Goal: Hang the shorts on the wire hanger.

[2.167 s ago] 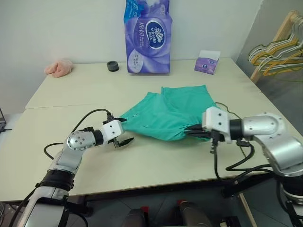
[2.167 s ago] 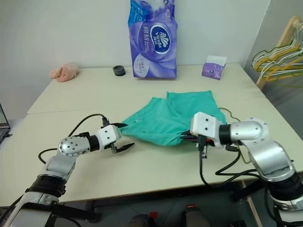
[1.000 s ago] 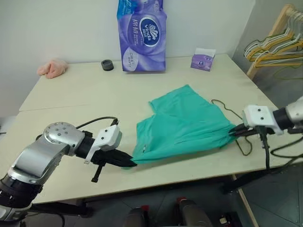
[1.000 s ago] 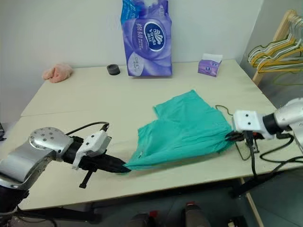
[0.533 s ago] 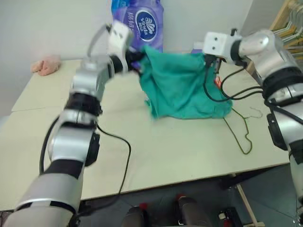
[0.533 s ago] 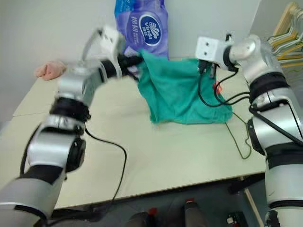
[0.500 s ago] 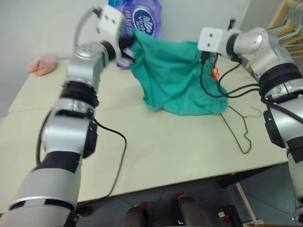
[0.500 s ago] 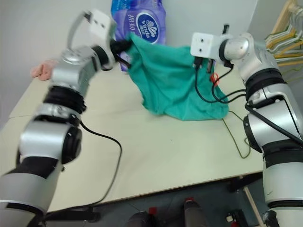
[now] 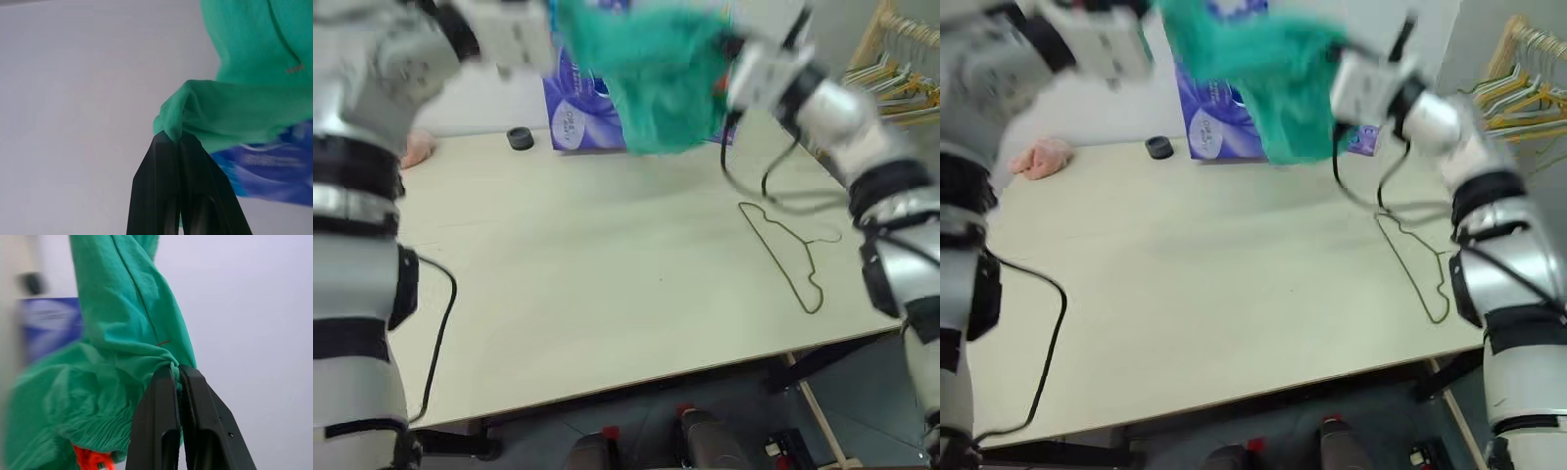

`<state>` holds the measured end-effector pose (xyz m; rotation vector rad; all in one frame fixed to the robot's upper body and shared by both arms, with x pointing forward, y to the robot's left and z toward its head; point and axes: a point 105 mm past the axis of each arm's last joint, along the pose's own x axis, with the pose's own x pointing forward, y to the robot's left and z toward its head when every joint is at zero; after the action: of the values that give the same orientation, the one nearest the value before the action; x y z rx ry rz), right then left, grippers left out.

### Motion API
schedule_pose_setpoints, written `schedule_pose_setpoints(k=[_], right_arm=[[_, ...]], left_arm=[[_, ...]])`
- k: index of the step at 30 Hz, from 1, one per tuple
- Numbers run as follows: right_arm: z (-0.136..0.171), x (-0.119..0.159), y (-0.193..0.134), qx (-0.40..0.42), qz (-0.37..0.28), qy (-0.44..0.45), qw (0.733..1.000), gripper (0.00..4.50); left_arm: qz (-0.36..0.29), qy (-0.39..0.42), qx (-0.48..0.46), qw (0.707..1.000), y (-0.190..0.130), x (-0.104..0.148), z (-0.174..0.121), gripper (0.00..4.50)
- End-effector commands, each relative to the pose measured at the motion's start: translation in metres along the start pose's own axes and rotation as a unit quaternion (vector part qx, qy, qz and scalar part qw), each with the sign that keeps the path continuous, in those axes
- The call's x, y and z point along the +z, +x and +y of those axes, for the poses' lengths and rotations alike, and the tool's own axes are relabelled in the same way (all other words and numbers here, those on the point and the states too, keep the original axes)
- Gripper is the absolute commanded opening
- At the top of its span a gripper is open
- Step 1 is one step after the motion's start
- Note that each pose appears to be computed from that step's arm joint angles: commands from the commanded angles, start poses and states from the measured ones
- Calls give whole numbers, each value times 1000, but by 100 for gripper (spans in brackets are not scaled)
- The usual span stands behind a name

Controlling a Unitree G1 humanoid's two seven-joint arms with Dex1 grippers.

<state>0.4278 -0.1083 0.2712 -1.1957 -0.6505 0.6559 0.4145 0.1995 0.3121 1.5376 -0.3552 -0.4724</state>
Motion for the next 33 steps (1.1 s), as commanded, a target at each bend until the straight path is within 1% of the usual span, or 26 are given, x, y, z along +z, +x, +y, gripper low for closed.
schedule_pose_setpoints(k=[1, 2, 4, 5, 6, 8, 11, 13, 15, 18, 21, 23, 25, 26, 28, 29, 31, 33], right_arm=[[48, 9, -16, 83, -47, 37, 995, 0], [64, 9, -23, 107, -51, 52, 992, 0], [93, 11, -39, 157, -55, 94, 982, 0], [105, 15, -47, 182, -60, 104, 976, 0], [115, 18, -55, 207, -62, 118, 969, 0], [128, 25, -70, 248, -59, 142, 956, 0], [140, 35, -92, 313, -45, 182, 931, 0], [144, 41, -104, 347, -35, 202, 915, 0], [142, 45, -113, 365, -22, 223, 904, 0], [139, 48, -118, 376, -8, 243, 894, 0], [141, 50, -121, 387, 1, 257, 886, 0], [147, 55, -124, 408, 8, 273, 871, 0], [151, 58, -127, 425, 14, 280, 861, 0], [152, 60, -128, 429, 15, 279, 859, 0], [152, 60, -128, 432, 18, 268, 861, 56], [152, 61, -128, 434, 18, 266, 860, 81], [152, 63, -129, 439, 17, 267, 857, 153], [150, 64, -133, 450, 20, 268, 851, 213]], left_arm=[[15, -80, -178, 981, -27, -4, -91, 4], [19, -111, -238, 965, -43, -1, -122, 4], [26, -160, -338, 927, -74, 8, -171, 4], [27, -185, -379, 906, -89, 14, -190, 4], [21, -228, -411, 883, -102, 25, -205, 4], [10, -291, -451, 844, -121, 44, -221, 4], [-2, -367, -490, 791, -140, 64, -234, 4], [-10, -396, -508, 765, -150, 73, -238, 4], [-18, -424, -519, 742, -157, 80, -240, 4], [-24, -443, -524, 727, -161, 85, -239, 4], [-28, -450, -519, 726, -159, 85, -239, 4], [-36, -444, -512, 734, -155, 85, -239, 4], [-44, -447, -515, 730, -156, 89, -238, 4], [-45, -450, -516, 727, -156, 91, -237, 23], [-50, -456, -525, 717, -159, 97, -235, 60], [-52, -458, -528, 713, -160, 99, -234, 90], [-53, -459, -533, 709, -163, 102, -233, 157], [-55, -463, -535, 705, -165, 105, -232, 210]])
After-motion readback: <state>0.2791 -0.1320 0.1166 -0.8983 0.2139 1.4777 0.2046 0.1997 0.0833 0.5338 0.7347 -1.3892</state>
